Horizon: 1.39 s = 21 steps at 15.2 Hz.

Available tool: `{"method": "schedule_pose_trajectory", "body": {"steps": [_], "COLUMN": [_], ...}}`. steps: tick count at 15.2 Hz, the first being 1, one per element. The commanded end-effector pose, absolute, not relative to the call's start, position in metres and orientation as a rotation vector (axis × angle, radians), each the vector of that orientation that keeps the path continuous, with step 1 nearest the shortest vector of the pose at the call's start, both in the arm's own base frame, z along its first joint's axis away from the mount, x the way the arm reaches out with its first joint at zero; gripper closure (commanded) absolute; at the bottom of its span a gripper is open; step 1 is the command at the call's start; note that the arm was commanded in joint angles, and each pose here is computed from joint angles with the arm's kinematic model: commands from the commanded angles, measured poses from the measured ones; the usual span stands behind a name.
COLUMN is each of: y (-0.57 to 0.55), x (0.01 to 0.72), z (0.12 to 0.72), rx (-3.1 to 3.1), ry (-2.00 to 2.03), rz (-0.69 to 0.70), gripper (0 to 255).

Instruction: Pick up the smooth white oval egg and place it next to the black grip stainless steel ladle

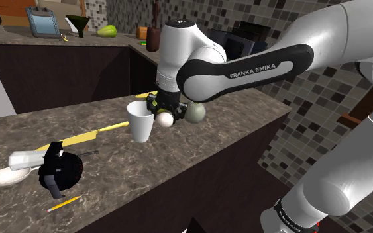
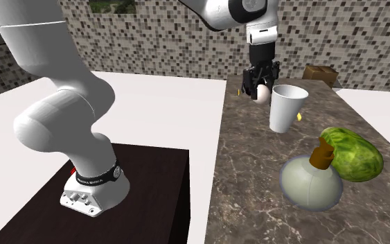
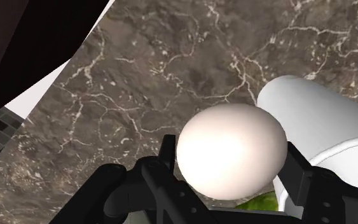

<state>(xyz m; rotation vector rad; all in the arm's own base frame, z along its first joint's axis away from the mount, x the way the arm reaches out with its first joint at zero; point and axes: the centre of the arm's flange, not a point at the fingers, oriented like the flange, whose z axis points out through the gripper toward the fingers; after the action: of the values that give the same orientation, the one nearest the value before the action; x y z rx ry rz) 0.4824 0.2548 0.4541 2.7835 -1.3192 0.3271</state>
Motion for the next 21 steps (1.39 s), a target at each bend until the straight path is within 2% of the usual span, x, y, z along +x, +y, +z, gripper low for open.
{"method": "schedule_pose_trajectory", "body": {"steps": [1,11,21], "y": [0.284,0.408,0.408], "x": [0.485,0.510,0.510], "z": [0.456,0.457,0.404], "rx": [2.783,2.783,2.783], "ry": [-1.322,-1.322,-1.322], "rz": [0.328,0.328,0.328], "gripper": [255,255,255]}}
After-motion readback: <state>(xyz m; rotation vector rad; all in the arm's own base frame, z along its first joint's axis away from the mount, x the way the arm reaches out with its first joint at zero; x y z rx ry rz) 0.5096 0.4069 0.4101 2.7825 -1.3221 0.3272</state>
